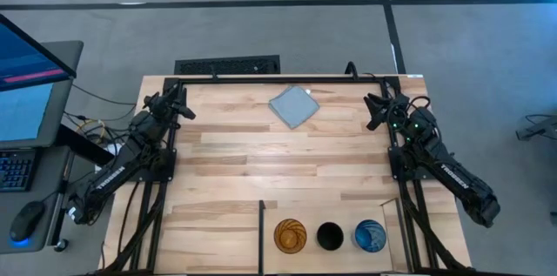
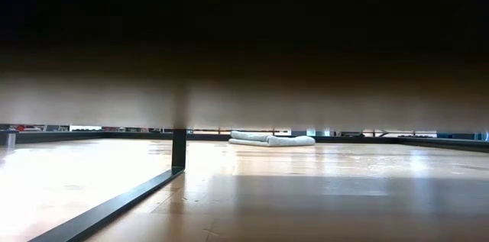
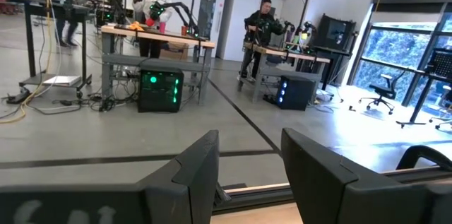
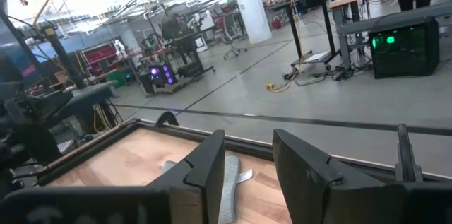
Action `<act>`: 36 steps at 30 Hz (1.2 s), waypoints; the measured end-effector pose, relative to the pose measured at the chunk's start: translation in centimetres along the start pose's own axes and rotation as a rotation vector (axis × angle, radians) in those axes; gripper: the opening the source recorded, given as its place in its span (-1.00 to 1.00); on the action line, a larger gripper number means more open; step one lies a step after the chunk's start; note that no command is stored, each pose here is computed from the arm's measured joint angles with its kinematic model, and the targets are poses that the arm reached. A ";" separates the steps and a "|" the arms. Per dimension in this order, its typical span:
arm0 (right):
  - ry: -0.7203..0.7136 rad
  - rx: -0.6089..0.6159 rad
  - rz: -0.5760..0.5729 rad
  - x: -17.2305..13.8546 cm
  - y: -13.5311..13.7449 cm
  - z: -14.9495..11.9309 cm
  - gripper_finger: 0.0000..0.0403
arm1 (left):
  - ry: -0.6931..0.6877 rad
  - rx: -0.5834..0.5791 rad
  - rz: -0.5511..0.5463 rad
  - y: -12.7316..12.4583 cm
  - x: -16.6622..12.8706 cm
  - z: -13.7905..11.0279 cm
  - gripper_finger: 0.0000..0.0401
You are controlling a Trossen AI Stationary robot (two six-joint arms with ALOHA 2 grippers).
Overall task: Stack small to large cups/mugs on shelf
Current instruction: Return to Home Position
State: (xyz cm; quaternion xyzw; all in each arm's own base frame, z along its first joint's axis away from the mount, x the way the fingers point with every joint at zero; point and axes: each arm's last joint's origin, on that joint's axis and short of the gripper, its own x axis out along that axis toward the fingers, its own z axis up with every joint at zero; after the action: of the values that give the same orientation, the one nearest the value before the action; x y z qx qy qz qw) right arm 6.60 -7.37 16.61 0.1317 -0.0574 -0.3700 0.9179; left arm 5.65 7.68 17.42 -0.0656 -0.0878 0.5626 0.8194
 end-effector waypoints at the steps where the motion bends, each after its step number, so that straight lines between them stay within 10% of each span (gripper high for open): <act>1: 0.000 0.000 0.000 0.0 0.0 0.0 -0.29 | 0.000 0.000 0.000 0.0 0.0 0.0 -0.27; 36: 0.000 0.000 0.000 0.0 0.0 0.0 -0.30 | 0.001 0.000 -0.001 0.0 0.0 0.0 -0.27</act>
State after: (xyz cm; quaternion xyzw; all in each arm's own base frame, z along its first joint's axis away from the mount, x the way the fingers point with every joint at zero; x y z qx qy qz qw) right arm 6.59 -7.37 16.60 0.1317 -0.0573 -0.3701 0.9178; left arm 5.66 7.68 17.41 -0.0658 -0.0876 0.5622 0.8197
